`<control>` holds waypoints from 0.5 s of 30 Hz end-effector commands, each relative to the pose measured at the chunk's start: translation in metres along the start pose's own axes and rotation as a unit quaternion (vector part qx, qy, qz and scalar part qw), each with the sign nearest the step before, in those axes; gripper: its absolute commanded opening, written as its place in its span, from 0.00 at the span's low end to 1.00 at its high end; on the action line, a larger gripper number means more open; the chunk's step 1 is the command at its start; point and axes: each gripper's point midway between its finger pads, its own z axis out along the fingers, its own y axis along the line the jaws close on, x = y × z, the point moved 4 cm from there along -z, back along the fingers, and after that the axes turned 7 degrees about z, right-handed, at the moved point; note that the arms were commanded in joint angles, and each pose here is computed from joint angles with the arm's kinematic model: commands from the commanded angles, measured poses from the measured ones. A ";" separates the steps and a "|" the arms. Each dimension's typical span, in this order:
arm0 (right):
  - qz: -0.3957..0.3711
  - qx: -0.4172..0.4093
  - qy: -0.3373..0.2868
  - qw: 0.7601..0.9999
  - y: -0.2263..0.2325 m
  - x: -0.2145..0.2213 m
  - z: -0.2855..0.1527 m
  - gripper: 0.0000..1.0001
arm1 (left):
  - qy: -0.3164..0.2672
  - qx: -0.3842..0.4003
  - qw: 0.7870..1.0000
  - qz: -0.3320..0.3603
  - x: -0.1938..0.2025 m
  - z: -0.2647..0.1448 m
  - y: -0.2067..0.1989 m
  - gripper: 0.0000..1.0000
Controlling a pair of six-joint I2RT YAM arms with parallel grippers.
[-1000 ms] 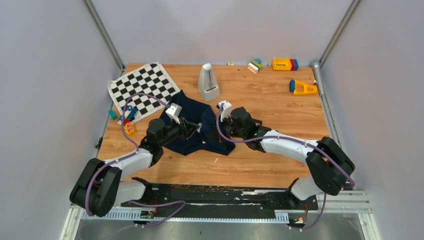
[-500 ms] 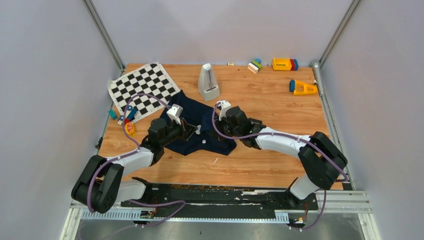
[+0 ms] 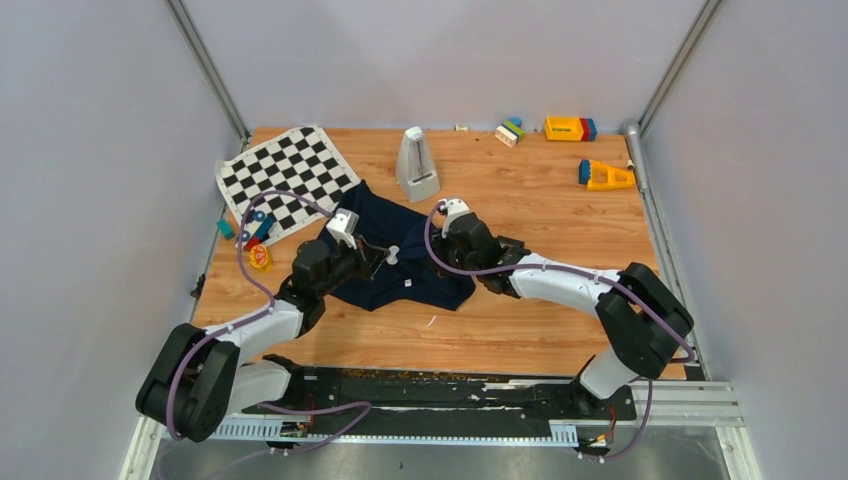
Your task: Remove the brooch from the garment
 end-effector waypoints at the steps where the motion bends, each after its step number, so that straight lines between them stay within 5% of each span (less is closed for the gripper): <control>1: 0.017 0.028 -0.031 0.999 0.003 -0.019 0.002 0.00 | -0.046 -0.026 0.999 0.007 -0.015 -0.006 0.004 0.00; 11: 0.015 0.043 -0.034 0.998 -0.002 -0.020 0.001 0.02 | -0.057 -0.008 0.998 -0.002 -0.020 -0.004 -0.001 0.00; 15: 0.024 0.029 -0.031 0.999 0.003 -0.020 0.000 0.18 | -0.060 0.017 0.998 0.001 -0.021 -0.004 -0.008 0.00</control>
